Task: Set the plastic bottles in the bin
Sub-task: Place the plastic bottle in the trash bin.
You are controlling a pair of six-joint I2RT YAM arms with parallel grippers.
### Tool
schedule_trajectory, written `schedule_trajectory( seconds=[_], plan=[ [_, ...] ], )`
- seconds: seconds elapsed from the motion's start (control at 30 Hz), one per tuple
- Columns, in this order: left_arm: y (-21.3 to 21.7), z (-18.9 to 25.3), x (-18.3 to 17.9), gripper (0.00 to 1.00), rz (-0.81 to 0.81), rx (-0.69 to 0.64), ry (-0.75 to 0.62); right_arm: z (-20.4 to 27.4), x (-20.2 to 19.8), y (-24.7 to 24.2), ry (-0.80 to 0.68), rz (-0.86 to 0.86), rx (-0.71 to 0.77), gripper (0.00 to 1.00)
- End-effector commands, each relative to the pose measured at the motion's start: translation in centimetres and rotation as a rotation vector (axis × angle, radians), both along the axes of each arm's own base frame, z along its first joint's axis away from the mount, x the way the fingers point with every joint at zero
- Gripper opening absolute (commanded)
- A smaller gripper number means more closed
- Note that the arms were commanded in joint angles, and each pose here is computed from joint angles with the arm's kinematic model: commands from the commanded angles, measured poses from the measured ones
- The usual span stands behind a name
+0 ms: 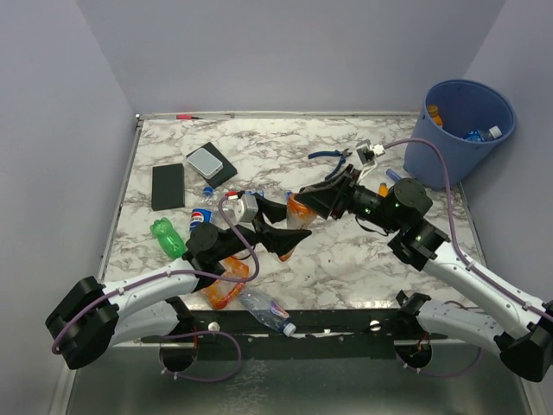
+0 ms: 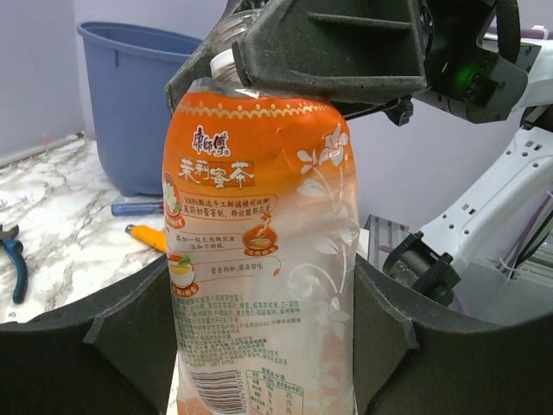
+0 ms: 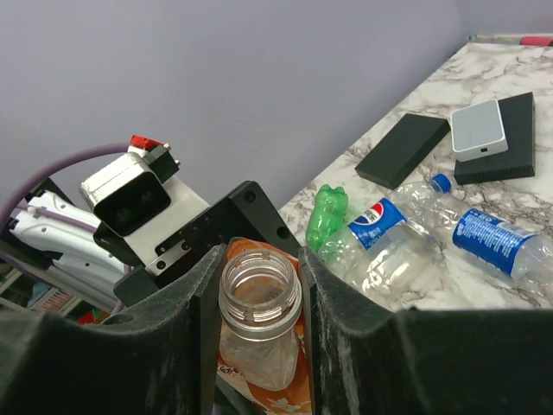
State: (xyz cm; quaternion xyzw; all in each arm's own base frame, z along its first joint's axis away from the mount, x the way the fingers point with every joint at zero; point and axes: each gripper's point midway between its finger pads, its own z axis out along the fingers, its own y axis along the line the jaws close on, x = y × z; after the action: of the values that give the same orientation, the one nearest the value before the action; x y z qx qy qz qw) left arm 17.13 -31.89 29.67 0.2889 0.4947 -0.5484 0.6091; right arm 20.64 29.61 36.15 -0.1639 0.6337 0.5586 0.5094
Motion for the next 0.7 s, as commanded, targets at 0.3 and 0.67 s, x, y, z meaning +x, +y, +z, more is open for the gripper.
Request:
schedule_trajectory(
  seconds=[0.3, 0.67],
  plan=[
    [1.2, 1.4, 0.2, 0.4, 0.051, -0.06, -0.034, -1.4, 0.9, -1.4, 0.039, -0.105, -0.066, 0.55],
    [0.9, 1.0, 0.0, 0.8, 0.043, -0.044, -0.013, -1.1, 0.3, -0.6, 0.036, -0.045, -0.055, 0.0]
  ],
)
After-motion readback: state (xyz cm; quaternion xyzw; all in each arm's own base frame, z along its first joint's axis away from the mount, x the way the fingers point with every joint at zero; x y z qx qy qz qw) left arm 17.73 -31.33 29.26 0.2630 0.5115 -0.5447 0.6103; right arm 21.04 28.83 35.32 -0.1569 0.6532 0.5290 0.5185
